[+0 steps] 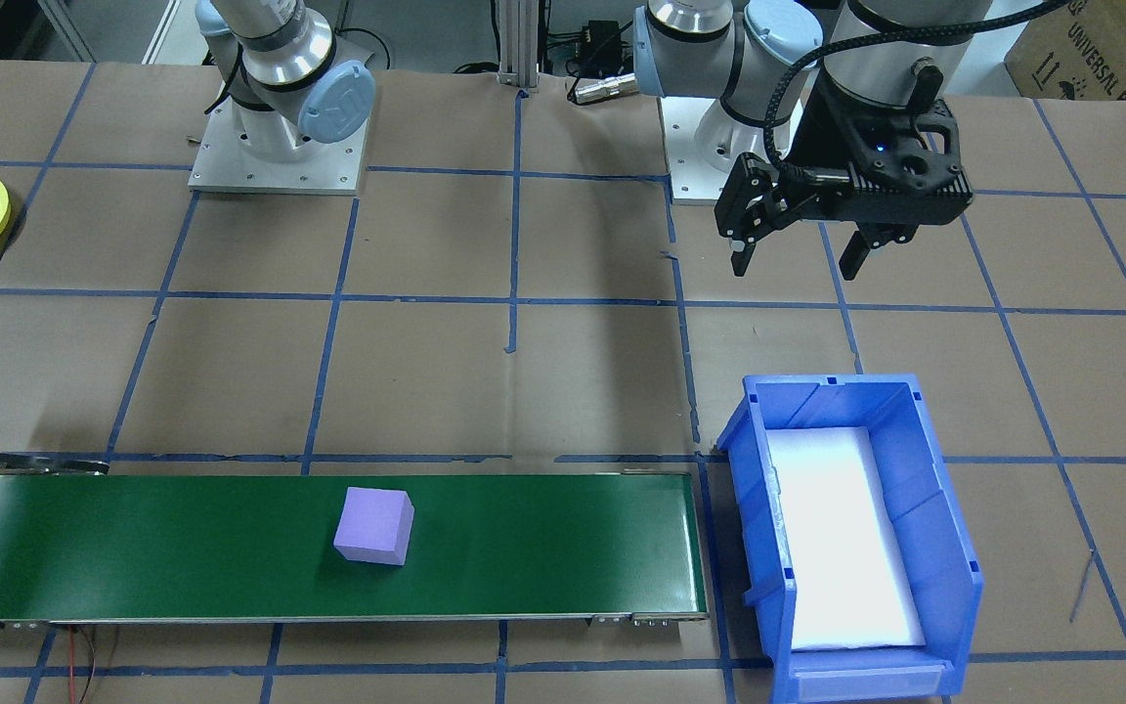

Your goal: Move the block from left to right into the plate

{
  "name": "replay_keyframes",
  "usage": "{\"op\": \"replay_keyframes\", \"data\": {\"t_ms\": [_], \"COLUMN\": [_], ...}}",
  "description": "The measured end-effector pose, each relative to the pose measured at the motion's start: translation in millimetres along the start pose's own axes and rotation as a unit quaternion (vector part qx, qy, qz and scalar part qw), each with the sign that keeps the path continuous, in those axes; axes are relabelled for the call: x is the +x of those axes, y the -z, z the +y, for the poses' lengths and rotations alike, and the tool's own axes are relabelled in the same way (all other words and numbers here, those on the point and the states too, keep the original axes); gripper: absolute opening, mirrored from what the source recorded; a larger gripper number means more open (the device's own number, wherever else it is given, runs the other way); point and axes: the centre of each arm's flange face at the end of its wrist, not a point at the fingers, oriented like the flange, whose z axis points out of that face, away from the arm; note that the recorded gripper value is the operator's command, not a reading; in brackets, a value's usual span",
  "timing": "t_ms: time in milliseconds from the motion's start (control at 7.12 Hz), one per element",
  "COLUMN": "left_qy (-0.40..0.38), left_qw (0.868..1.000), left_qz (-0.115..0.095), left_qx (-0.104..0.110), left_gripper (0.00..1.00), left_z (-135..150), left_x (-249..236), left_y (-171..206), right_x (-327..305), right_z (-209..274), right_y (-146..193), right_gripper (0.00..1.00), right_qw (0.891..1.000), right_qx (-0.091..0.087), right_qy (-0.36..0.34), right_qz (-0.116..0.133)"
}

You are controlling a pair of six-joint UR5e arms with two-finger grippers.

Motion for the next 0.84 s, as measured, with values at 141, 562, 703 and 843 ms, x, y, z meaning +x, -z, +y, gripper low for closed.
{"op": "replay_keyframes", "data": {"t_ms": [141,562,703,843], "left_qy": [0.0,-0.001,-0.001,-0.001], "left_qw": [1.0,1.0,1.0,1.0], "left_qz": [0.0,-0.001,-0.001,-0.001], "left_qx": [0.0,0.0,0.0,0.0], "left_gripper": [1.0,1.0,1.0,1.0], "left_z": [0.1,0.1,0.2,0.2], "left_x": [0.0,-0.3,-0.3,-0.1], "left_y": [0.2,0.4,0.2,0.3], "right_x": [47.1,108.5,119.1,125.0], "right_z": [54.7,165.2,190.7,209.5], "right_y": [-14.5,-40.5,-44.8,-51.4], "right_gripper": [0.22,0.22,0.23,0.26], "right_qw": [1.0,0.995,0.993,0.99], "right_qx": [0.001,-0.021,-0.027,-0.03], "right_qy": [-0.016,-0.092,-0.114,-0.131], "right_qz": [-0.013,-0.032,-0.035,-0.042]}}
